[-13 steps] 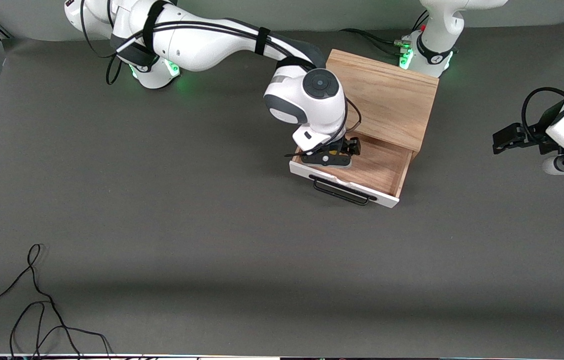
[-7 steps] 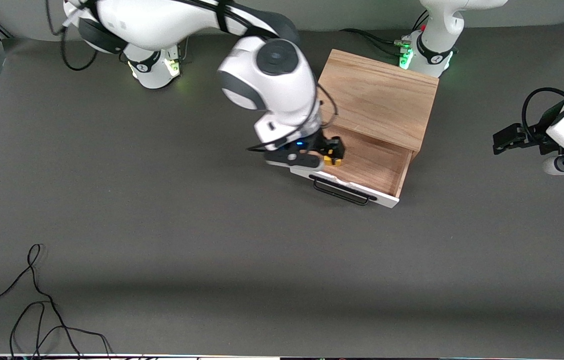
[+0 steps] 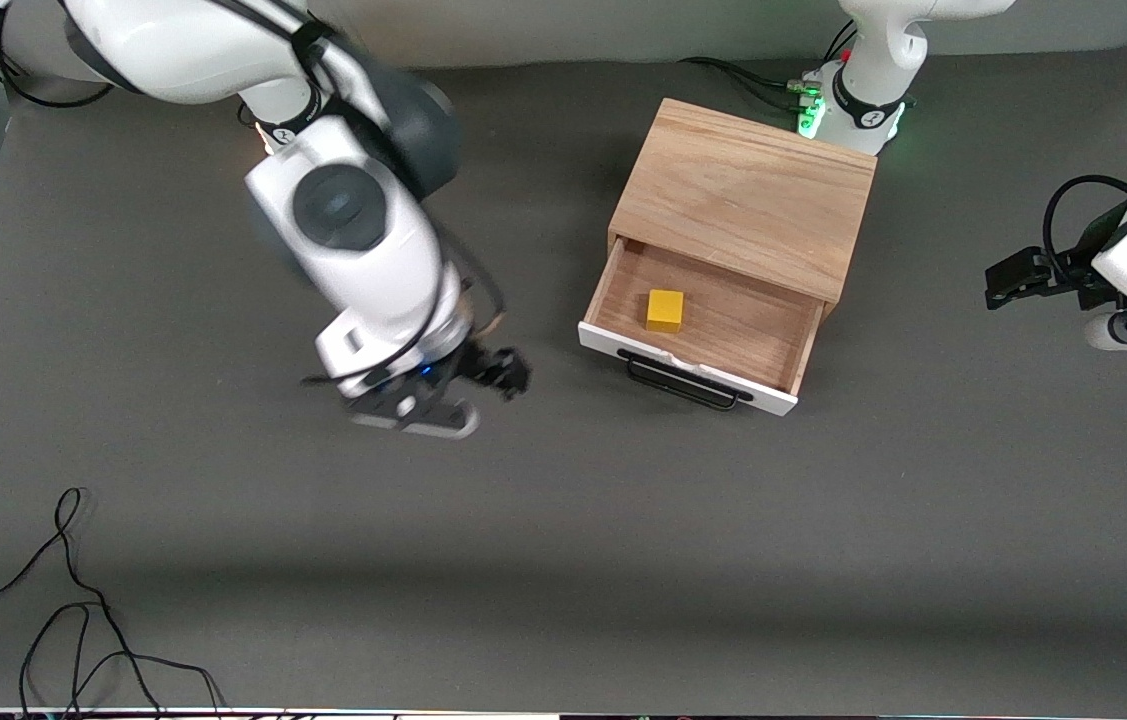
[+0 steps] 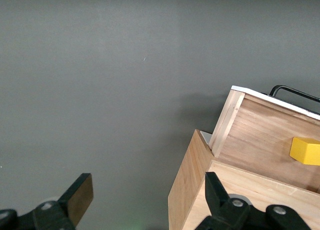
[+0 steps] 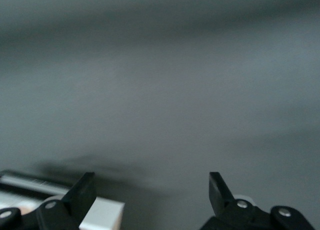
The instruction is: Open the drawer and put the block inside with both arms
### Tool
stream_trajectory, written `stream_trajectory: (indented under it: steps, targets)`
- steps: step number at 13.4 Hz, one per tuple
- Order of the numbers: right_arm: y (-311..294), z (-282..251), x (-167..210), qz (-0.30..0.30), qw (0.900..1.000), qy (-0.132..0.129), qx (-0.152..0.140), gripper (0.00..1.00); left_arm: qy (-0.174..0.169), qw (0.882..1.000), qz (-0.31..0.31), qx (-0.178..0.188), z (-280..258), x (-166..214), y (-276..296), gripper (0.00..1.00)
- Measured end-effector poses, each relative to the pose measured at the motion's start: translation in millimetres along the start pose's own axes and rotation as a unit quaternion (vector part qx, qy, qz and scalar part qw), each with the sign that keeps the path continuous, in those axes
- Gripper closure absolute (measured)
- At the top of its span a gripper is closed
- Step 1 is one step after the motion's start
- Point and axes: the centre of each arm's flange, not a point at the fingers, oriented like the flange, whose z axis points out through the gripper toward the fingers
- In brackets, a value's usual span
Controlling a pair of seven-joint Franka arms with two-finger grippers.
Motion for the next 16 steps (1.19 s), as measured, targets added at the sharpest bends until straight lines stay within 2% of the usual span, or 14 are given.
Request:
stream_trajectory:
  steps: [2, 4, 6, 9, 12, 16]
  targets:
    - [67.3, -12.9, 38.8, -0.002, 1.0, -0.007, 0.01, 0.0, 0.0, 1.0, 0.0, 0.0, 0.0, 0.0, 0.0, 0.0]
    - [141.6, -36.4, 60.3, -0.004, 1.0, 0.003, 0.023, 0.0, 0.0, 1.0, 0.0, 0.0, 0.0, 0.0, -0.1, 0.0]
    - [214.6, -50.3, 62.6, -0.006, 1.0, 0.012, 0.01, 0.0, 0.0, 1.0, 0.0, 0.0, 0.0, 0.0, -0.1, 0.0]
    - [296.0, -55.9, 45.5, 0.01, 1.0, 0.001, -0.01, 0.0, 0.0, 1.0, 0.0, 0.0, 0.0, 0.0, -0.2, 0.0]
    - [322.5, -70.4, 23.5, 0.011, 0.999, 0.009, -0.035, 0.0, 0.0, 1.0, 0.0, 0.0, 0.0, 0.0, -0.2, 0.0]
    - [331.3, -79.2, 18.0, -0.027, 0.999, 0.01, -0.023, 0.0, 0.0, 1.0, 0.0, 0.0, 0.0, 0.0, -0.2, 0.0]
